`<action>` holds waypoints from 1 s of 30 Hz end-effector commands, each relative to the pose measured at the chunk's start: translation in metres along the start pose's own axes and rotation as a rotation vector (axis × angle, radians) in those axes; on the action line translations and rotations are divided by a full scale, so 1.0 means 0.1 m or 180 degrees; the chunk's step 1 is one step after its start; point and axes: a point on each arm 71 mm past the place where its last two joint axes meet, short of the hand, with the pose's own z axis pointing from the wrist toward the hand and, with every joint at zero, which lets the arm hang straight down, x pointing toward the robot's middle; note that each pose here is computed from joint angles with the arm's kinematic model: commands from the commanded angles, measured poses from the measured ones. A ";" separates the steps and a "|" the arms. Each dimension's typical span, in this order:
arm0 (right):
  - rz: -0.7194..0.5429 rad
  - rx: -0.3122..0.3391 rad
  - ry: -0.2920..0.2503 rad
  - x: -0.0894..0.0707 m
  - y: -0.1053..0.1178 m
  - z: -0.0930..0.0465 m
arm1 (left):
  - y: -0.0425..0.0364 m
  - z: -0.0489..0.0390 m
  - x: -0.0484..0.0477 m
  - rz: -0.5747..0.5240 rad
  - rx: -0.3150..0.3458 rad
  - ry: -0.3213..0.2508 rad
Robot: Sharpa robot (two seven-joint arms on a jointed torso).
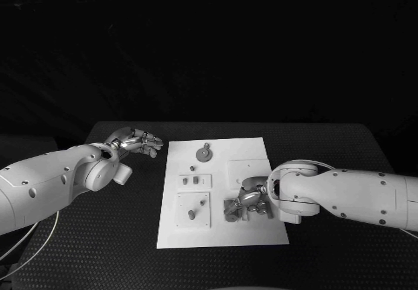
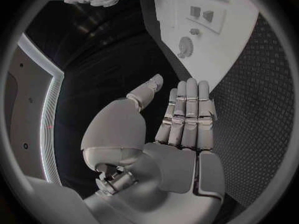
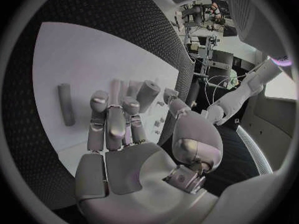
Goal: Assemble the parts on the task board
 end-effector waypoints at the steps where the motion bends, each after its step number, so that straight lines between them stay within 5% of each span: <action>1: -0.0189 -0.0070 0.0130 0.05 0.01 -0.01 | -0.015 0.004 0.014 -0.0023 0.0027 0.0038; 30: -0.0135 -0.0034 0.0078 0.01 -0.03 0.01 | -0.013 0.006 0.029 -0.0035 0.0014 0.0086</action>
